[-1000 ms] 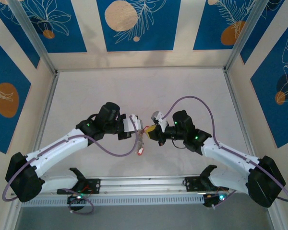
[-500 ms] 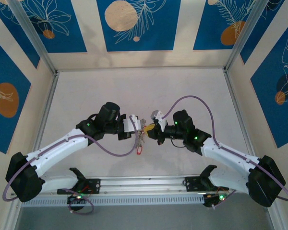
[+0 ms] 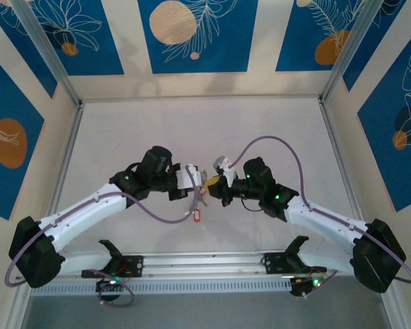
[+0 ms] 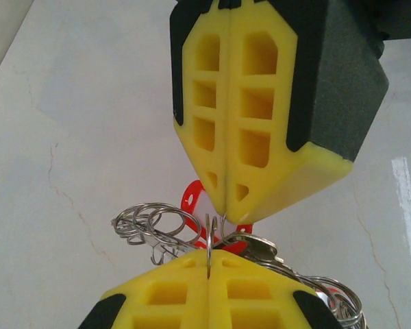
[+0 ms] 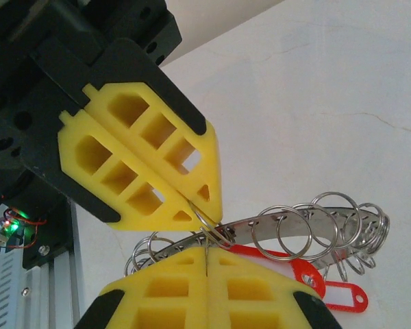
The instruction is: Put the keys on the keyring
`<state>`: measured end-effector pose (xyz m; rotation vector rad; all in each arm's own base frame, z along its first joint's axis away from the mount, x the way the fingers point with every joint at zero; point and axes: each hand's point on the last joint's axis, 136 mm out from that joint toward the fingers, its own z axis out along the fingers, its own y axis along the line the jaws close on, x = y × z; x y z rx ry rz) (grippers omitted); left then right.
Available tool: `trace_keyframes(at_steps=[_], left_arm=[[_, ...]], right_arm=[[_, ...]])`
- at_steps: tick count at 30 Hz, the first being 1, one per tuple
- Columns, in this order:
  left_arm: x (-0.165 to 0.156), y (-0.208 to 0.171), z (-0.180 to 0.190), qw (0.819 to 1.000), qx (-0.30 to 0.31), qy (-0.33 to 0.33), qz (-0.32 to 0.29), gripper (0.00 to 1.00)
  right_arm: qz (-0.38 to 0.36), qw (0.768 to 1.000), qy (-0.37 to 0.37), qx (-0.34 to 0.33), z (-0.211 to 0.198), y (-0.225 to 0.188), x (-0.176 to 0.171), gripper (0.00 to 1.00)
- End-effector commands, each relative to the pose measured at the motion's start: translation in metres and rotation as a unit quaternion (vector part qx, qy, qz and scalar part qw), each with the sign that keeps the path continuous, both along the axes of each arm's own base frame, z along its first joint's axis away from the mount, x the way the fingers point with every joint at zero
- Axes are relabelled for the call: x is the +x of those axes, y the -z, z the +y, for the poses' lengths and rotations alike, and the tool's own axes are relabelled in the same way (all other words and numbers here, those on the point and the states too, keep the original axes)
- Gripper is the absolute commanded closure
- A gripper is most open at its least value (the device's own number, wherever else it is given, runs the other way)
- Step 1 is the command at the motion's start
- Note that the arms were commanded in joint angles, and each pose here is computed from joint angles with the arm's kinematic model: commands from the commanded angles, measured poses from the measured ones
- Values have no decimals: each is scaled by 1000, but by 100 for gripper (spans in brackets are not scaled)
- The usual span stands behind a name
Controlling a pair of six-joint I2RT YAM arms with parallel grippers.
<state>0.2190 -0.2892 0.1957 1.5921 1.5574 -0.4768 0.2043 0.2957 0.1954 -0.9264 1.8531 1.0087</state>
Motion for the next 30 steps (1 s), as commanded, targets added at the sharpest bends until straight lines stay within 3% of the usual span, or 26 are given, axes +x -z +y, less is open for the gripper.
trace_keyframes(at_steps=[1, 14, 30], left_arm=[[3, -6, -3, 1000, -11, 3, -4, 100], [6, -3, -5, 1000, -8, -4, 10, 100], [3, -16, -5, 999, -34, -3, -5, 100]], right_arm=[[-31, 999, 0, 37, 9, -32, 5, 100], [-15, 998, 21, 57, 3, -35, 16, 100], [14, 997, 68, 22, -9, -9, 30, 100]])
